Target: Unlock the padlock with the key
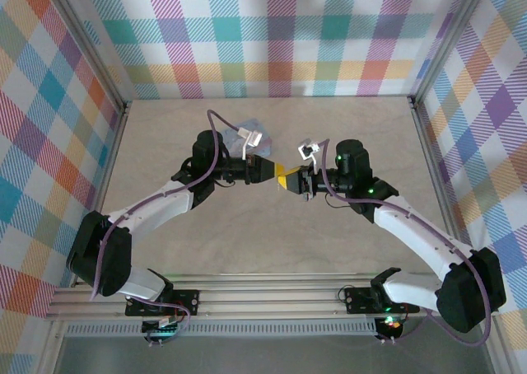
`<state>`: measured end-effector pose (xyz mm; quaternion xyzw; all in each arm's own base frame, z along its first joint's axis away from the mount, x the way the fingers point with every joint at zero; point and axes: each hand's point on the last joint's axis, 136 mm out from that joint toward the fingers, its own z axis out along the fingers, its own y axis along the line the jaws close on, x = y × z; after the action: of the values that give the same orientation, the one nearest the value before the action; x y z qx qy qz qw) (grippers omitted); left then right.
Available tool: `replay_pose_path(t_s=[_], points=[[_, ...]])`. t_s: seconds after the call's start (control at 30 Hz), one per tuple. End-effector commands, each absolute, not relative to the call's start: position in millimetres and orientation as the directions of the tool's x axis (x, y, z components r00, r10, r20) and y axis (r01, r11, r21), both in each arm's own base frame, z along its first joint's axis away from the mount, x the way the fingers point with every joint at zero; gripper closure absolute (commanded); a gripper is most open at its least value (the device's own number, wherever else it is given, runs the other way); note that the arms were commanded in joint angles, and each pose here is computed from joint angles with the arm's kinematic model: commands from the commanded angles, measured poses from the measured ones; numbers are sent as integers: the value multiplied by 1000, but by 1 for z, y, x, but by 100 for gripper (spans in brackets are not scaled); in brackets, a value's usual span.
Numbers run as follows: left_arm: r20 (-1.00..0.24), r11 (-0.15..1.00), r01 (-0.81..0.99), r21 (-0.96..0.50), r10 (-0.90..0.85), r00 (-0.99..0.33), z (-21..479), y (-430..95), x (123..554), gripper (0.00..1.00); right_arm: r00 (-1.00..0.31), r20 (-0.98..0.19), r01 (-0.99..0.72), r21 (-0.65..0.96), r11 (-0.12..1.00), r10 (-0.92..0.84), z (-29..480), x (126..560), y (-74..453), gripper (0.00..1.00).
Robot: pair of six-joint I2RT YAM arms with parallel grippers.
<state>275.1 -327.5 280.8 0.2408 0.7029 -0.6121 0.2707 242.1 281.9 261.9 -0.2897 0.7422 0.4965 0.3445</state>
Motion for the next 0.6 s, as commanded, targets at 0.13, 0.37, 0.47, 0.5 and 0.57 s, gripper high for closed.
replay_pose_path(t_s=[0.13, 0.37, 0.47, 0.5, 0.57], points=[[-681, 178, 675, -716, 32, -731, 280, -328, 279, 100, -564, -825, -760, 503, 411, -33, 275, 256, 274, 76], [-641, 459, 669, -584, 244, -728, 243, -303, 283, 100, -543, -839, -718, 469, 514, 6, 271, 251, 249, 43], [-619, 434, 681, -590, 299, -727, 250, -304, 276, 100, -585, -811, -723, 519, 456, -3, 267, 242, 255, 44], [-614, 413, 683, -603, 306, -727, 254, -307, 274, 100, -598, -801, -724, 537, 433, -6, 264, 239, 258, 45], [-610, 350, 686, -638, 315, -727, 264, -314, 270, 100, -613, -790, -731, 565, 383, -2, 263, 236, 265, 46]])
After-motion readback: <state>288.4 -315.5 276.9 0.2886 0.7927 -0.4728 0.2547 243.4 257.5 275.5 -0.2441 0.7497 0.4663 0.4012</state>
